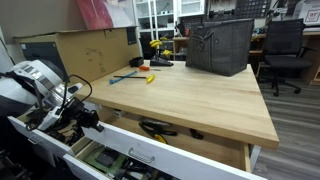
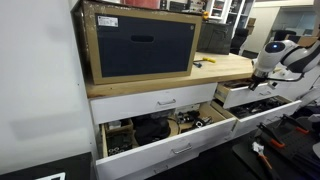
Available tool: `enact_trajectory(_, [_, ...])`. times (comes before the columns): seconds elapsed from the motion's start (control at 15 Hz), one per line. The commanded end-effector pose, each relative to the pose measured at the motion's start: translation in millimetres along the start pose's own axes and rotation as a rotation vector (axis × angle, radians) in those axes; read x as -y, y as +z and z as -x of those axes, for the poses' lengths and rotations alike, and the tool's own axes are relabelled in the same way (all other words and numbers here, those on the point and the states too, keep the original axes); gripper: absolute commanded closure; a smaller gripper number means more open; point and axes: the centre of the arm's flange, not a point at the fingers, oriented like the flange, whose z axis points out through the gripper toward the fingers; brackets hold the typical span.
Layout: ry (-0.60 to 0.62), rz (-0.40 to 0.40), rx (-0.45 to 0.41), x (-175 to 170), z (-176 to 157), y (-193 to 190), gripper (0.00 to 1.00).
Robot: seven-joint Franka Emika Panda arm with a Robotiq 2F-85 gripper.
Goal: Close the top right drawer
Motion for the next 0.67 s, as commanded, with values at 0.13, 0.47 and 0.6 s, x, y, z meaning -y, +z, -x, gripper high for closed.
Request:
enact_trajectory(0.13, [-0.010, 0.084, -0.065, 6.9, -48.0, 28.7, 1.00])
enact_trajectory(0.47, [-0.018, 0.121, -0.098, 8.1, -77.4, 37.7, 1.00])
enact_trajectory(0.6, [-0.020, 0.109, -0.097, 9.3, -76.1, 34.6, 1.00])
